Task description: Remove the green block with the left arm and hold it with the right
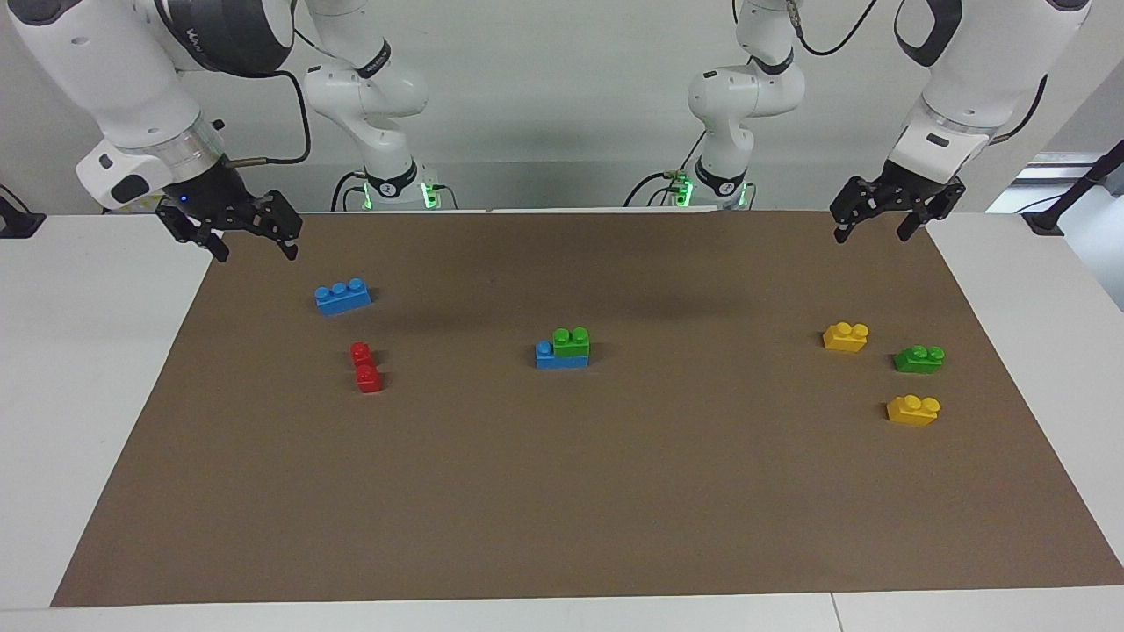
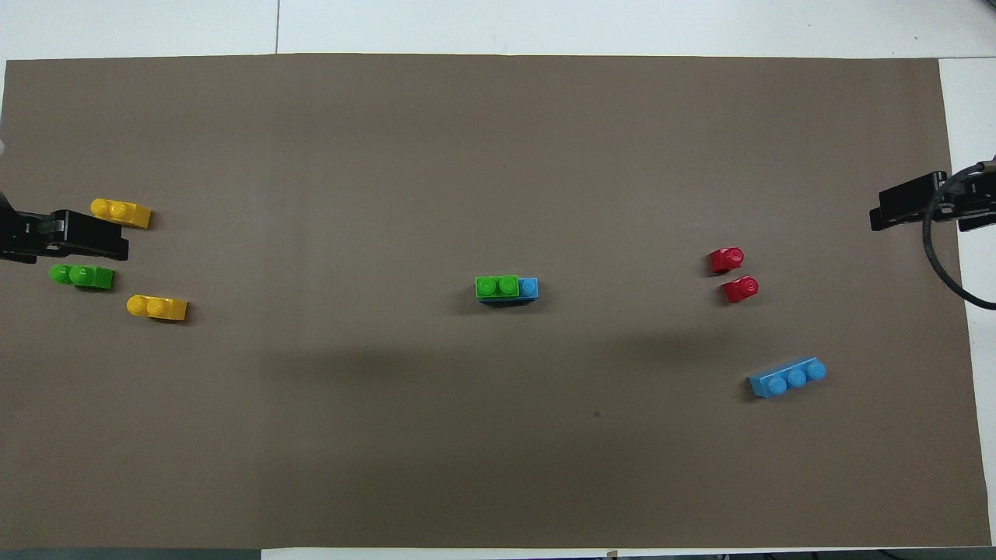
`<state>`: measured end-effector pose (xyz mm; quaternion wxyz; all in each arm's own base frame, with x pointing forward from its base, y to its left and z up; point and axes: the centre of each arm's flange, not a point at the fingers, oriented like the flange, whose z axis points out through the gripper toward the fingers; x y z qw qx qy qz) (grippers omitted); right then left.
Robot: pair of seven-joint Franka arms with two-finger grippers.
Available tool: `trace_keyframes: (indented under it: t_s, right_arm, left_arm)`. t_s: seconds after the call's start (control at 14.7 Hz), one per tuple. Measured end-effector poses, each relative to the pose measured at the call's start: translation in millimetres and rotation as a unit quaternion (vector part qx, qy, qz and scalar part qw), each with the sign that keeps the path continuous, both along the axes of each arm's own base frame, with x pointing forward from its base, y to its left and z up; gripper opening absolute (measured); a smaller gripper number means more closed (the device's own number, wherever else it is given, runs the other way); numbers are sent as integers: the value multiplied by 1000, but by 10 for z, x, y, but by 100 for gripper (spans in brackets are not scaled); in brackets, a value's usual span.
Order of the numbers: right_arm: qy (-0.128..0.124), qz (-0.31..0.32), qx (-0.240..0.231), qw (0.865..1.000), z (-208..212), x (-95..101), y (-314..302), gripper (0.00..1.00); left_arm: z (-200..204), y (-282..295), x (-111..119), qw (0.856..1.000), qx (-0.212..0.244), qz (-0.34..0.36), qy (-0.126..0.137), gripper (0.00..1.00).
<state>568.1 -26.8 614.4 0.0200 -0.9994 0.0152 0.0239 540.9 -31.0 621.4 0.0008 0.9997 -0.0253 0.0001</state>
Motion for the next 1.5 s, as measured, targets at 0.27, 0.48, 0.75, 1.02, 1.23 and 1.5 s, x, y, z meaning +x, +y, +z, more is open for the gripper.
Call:
trace_keyframes:
  t_s: [0.27,0.48,0.75,1.02,1.23,1.5]
  right_arm:
    - [4,15,1,1000,32,-35,116,100]
    - [-2,50,3,999,37,-28,495,100]
    - [-16,100,5,995,-87,11,796,100]
    - [-34,180,7,983,-238,74,847,100]
    - [-50,246,9,968,-434,129,900,100]
    - [-77,332,43,939,-819,174,1013,100]
  left_arm:
    - [-8,-3,-14,1000,0,0,6,100]
    - [2,-7,-24,1000,1,11,6,100]
    - [6,-74,-34,999,0,43,7,100]
    - [-19,-237,-62,997,2,79,12,100]
    - [-44,-366,-88,992,3,122,15,100]
    - [-80,-600,-162,980,6,200,19,100]
